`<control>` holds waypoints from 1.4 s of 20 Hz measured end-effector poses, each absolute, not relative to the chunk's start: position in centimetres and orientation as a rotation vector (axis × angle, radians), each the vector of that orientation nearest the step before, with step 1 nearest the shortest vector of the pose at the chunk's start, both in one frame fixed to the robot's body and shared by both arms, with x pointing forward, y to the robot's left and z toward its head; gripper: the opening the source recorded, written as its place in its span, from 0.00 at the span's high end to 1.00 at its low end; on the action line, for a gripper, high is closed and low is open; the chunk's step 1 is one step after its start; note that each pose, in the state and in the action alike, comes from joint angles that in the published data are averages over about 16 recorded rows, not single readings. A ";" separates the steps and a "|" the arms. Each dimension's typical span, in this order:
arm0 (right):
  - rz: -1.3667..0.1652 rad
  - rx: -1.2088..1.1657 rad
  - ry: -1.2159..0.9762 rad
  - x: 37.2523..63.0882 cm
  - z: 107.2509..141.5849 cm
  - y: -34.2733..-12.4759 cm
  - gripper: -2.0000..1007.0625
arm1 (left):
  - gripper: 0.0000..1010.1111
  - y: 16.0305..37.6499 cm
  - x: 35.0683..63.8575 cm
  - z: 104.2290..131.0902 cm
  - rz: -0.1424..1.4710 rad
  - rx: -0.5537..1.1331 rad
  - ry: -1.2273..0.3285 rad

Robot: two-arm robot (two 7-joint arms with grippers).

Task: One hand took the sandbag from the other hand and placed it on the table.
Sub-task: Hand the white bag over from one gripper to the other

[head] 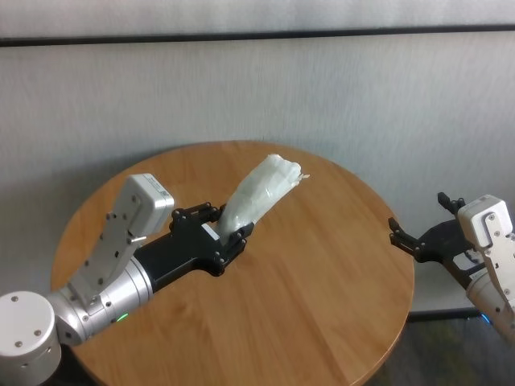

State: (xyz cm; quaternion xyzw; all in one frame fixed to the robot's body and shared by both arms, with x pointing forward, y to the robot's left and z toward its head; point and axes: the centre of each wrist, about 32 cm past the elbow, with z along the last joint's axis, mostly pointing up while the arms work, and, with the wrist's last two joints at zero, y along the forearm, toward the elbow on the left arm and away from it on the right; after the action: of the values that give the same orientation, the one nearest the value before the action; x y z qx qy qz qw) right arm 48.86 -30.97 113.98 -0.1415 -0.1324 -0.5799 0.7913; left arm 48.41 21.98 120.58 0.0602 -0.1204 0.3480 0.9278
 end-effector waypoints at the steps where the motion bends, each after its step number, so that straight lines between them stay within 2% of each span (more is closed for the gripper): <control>1: -1.248 -0.305 -0.285 48.9 114.0 -31.0 0.01 | 0.59 22.0 48.4 120.6 0.713 0.123 -0.247; 13: -1.224 -0.273 -0.293 48.9 114.0 -30.8 0.01 | 0.59 22.0 48.4 120.6 0.713 0.123 -0.247; 28: -1.083 -0.137 -0.271 49.1 114.4 -29.6 0.01 | 0.59 22.0 48.4 120.6 0.713 0.122 -0.247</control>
State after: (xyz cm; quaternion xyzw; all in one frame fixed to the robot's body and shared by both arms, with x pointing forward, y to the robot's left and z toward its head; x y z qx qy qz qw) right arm 49.08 -29.60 114.45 -0.0649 -0.1284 -0.5135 0.8460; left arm 48.42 21.99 120.58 0.0597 -0.1203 0.3480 0.9278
